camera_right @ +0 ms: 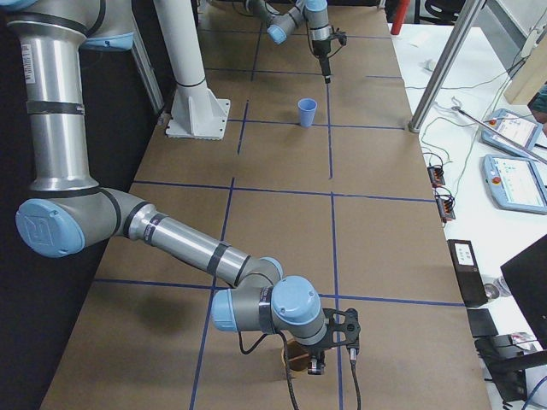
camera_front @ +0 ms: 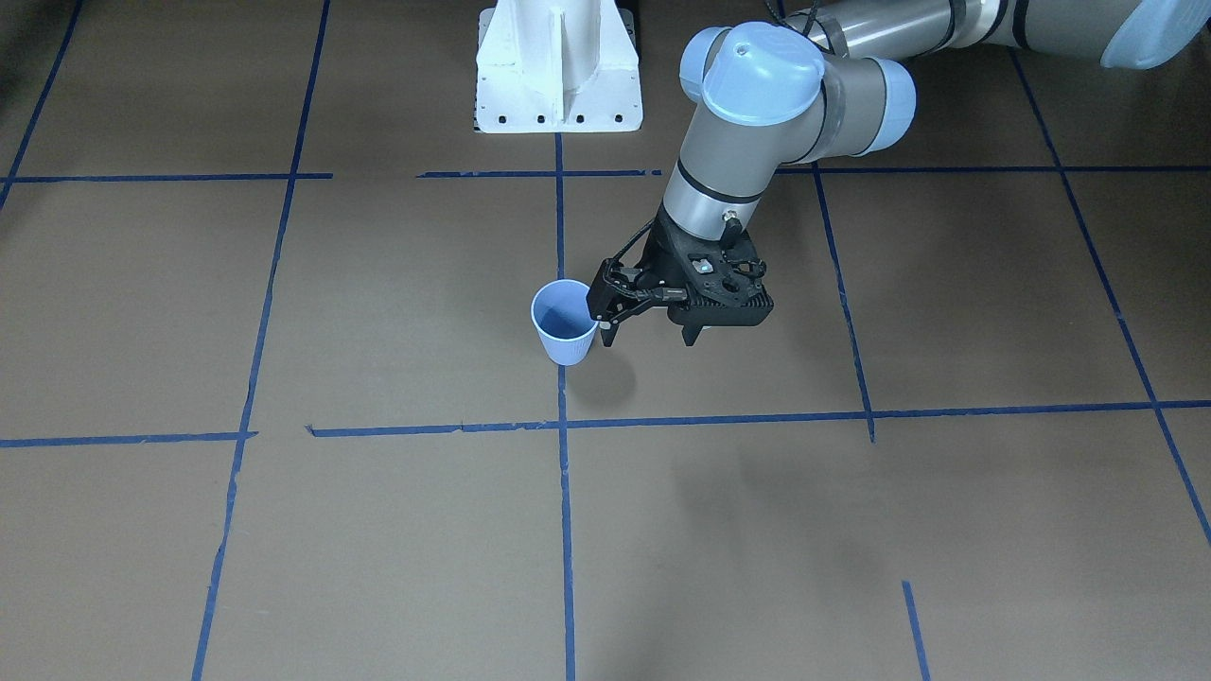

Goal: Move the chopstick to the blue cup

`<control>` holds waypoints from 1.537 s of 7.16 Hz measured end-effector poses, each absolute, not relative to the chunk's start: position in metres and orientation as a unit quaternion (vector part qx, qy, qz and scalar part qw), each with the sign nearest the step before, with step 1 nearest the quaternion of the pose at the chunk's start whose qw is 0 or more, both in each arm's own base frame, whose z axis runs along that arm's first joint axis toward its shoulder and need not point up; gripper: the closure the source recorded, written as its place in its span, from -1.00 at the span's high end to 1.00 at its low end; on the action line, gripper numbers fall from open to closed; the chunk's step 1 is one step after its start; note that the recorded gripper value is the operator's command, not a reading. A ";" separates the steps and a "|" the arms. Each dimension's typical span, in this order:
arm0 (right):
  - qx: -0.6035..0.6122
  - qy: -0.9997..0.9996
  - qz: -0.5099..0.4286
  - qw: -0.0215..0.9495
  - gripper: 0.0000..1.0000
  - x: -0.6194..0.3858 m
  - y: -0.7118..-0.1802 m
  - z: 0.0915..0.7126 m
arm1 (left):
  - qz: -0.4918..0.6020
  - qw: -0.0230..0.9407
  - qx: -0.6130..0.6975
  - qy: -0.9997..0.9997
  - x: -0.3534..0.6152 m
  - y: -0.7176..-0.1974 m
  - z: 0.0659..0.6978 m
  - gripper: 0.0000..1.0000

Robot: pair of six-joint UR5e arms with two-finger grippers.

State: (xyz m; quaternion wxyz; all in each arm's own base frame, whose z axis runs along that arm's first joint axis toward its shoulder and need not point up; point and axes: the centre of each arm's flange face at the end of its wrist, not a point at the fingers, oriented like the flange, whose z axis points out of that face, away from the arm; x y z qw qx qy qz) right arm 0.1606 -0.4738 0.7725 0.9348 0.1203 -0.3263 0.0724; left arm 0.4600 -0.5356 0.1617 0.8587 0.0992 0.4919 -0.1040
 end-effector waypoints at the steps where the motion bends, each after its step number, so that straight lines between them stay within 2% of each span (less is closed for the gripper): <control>1: 0.120 -0.327 0.072 0.935 -1.00 0.161 -0.474 0.773 | -0.104 0.858 0.100 0.493 0.459 -0.534 0.161 1.00; 4: 0.159 -0.347 0.066 0.922 -1.00 0.172 -0.479 0.736 | -0.103 0.857 0.102 0.495 0.452 -0.528 0.164 1.00; 6: 0.209 -0.354 0.088 0.907 -1.00 0.213 -0.457 0.700 | -0.102 0.856 0.102 0.496 0.450 -0.527 0.164 1.00; 9: 0.279 -0.346 0.082 0.892 -0.98 0.229 -0.462 0.617 | -0.102 0.855 0.103 0.497 0.450 -0.526 0.163 1.00; 11: 0.269 -0.417 0.087 0.864 -0.97 0.159 -0.499 0.532 | -0.104 0.854 0.104 0.498 0.447 -0.527 0.162 1.00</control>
